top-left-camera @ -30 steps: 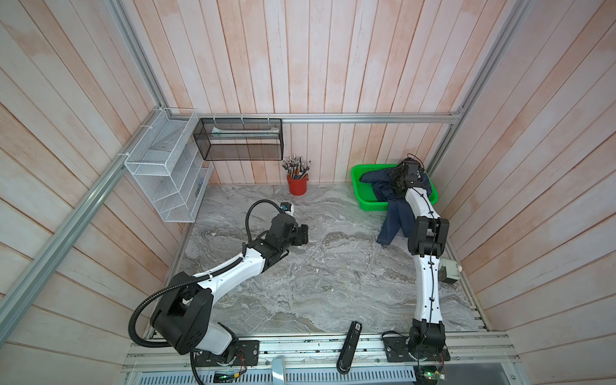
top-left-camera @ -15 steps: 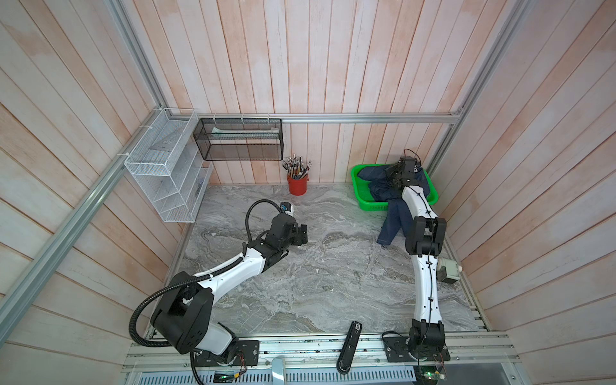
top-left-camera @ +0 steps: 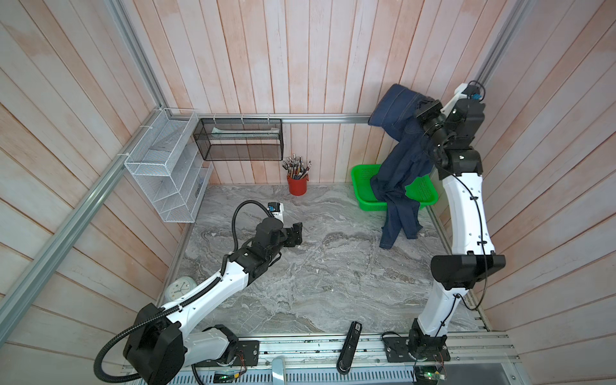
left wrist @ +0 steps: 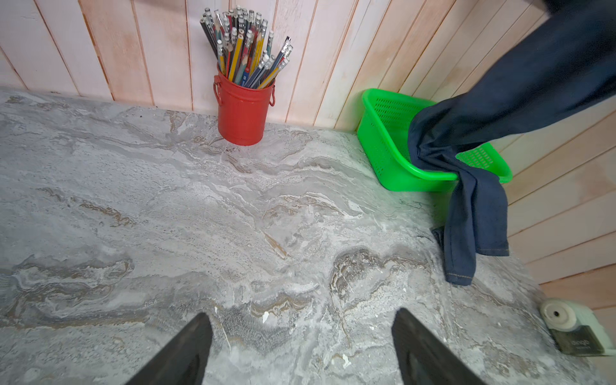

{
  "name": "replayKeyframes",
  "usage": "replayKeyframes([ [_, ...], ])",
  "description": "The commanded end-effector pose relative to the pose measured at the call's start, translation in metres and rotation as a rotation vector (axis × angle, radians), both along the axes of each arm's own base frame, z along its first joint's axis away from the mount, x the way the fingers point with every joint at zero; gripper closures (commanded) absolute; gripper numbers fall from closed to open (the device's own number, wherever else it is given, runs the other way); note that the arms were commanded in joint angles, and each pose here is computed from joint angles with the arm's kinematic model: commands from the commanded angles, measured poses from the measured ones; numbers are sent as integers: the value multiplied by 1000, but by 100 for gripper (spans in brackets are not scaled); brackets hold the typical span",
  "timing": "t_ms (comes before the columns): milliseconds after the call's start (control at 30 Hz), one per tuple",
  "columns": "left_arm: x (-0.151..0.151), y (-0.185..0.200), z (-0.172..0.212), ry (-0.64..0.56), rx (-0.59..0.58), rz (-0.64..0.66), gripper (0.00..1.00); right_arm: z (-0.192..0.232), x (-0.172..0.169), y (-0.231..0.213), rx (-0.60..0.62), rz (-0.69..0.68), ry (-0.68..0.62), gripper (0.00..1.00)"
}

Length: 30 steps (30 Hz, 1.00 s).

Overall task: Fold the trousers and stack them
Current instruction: 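Lift the jeans with the right gripper while the left gripper approaches the legs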

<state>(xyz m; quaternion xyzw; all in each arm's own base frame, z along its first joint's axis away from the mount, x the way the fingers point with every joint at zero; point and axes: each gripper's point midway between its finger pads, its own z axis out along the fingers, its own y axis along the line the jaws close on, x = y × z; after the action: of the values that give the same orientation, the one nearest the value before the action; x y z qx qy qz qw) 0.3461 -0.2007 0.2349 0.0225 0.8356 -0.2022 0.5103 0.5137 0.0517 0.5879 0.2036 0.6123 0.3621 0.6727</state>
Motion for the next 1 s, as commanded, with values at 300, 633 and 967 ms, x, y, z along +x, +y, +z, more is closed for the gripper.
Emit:
replayKeyframes([
  [300,-38,2,59,-225,-148,-120,5,24,-95,123,-44,465,6,100],
  [633,-59,-32,59,-457,-189,-284,0,102,-200,190,48,801,-227,100],
  [967,-14,-86,66,-609,-177,-330,0,114,-235,208,98,908,-248,100],
])
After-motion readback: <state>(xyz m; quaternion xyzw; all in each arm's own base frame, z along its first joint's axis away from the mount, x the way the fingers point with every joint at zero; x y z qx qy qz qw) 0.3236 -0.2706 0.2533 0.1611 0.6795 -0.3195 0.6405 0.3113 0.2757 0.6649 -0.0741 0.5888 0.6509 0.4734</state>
